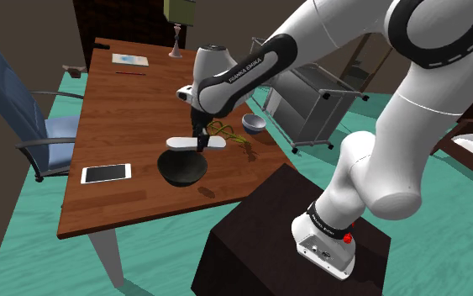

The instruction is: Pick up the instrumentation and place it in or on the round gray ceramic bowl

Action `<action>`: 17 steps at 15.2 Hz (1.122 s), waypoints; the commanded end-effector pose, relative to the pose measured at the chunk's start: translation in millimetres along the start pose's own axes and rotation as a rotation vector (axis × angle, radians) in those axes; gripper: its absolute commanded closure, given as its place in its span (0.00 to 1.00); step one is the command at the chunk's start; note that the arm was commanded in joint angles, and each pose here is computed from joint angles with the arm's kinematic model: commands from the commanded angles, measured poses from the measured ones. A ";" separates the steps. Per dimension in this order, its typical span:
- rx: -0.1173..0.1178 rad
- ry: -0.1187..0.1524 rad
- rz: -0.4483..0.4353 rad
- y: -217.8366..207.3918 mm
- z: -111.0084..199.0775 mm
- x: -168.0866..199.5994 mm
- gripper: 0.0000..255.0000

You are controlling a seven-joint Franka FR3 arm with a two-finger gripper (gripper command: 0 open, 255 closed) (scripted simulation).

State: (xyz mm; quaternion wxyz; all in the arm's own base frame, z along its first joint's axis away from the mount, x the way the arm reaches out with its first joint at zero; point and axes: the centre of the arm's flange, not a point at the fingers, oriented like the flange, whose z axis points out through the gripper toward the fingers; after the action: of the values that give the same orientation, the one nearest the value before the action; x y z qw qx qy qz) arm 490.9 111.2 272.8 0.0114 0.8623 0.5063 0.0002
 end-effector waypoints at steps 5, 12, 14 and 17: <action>0.000 0.000 0.001 -11.9 15.9 43.6 1.00; 0.000 0.000 0.001 -12.6 52.9 44.0 1.00; 0.000 0.000 0.001 -12.8 63.4 44.1 1.00; 0.000 0.000 0.001 -13.1 75.6 44.2 1.00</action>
State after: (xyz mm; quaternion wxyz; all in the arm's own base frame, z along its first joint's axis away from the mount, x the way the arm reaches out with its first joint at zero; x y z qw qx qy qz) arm 502.6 155.0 200.1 0.0111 0.8627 0.5057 -0.0001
